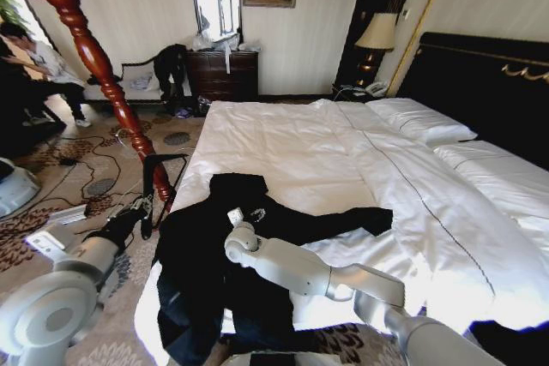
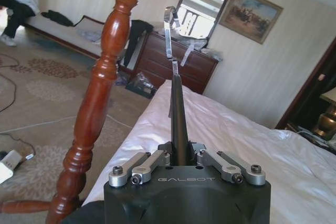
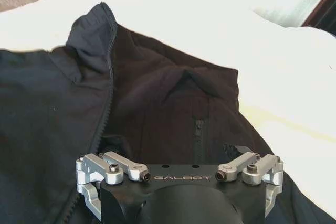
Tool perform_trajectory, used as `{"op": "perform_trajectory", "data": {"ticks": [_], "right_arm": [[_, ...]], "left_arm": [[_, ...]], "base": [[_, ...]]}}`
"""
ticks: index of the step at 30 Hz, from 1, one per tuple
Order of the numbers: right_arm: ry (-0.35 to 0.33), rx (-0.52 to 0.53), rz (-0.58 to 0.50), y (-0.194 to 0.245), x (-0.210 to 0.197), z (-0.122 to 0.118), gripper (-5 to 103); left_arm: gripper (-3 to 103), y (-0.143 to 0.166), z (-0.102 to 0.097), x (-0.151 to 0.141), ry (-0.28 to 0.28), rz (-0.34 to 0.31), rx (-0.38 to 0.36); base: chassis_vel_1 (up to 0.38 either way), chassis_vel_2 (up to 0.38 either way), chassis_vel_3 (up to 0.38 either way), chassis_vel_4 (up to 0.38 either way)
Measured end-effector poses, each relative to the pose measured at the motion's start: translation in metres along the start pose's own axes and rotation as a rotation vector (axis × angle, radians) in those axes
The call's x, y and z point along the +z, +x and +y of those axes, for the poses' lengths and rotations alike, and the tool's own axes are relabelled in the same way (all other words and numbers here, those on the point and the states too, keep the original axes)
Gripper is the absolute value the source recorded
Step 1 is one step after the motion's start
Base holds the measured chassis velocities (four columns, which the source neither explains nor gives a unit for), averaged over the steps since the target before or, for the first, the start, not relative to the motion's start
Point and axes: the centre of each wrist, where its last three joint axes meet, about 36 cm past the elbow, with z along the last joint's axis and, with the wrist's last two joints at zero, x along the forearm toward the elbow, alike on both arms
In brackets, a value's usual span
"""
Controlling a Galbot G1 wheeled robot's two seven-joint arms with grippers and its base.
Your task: Pick up the clothes from the bed and hang them on the clothes hanger.
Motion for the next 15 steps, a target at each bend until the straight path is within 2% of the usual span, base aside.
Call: {"op": "perform_trajectory", "data": {"ticks": [3, 4, 6, 9, 12, 15], "right_arm": [[-0.017, -0.004, -0.02, -0.008, 0.003, -0.002, 100], [-0.025, -0.003, -0.023, -0.012, 0.004, -0.003, 103], [-0.037, 0.001, -0.027, -0.019, 0.005, -0.006, 99], [-0.053, 0.015, -0.025, -0.035, 0.007, -0.017, 84], [-0.054, 0.018, -0.022, -0.04, 0.01, -0.023, 79], [-0.057, 0.018, -0.022, -0.042, 0.011, -0.028, 68]], "left_arm": [[16, -0.004, 0.006, 0.005, 0.02, 0.011, -0.025], [16, -0.006, 0.008, 0.006, 0.025, 0.015, -0.032], [16, -0.008, 0.01, 0.008, 0.03, 0.021, -0.039], [16, -0.009, 0.011, 0.008, 0.038, 0.028, -0.042], [16, -0.01, 0.011, 0.008, 0.039, 0.029, -0.043], [16, -0.01, 0.011, 0.007, 0.039, 0.03, -0.045]], "base": [[0.0, 0.0, 0.0, 0.0], [0.0, 0.0, 0.0, 0.0], [0.0, 0.0, 0.0, 0.0], [0.0, 0.0, 0.0, 0.0], [0.0, 0.0, 0.0, 0.0], [0.0, 0.0, 0.0, 0.0]]}}
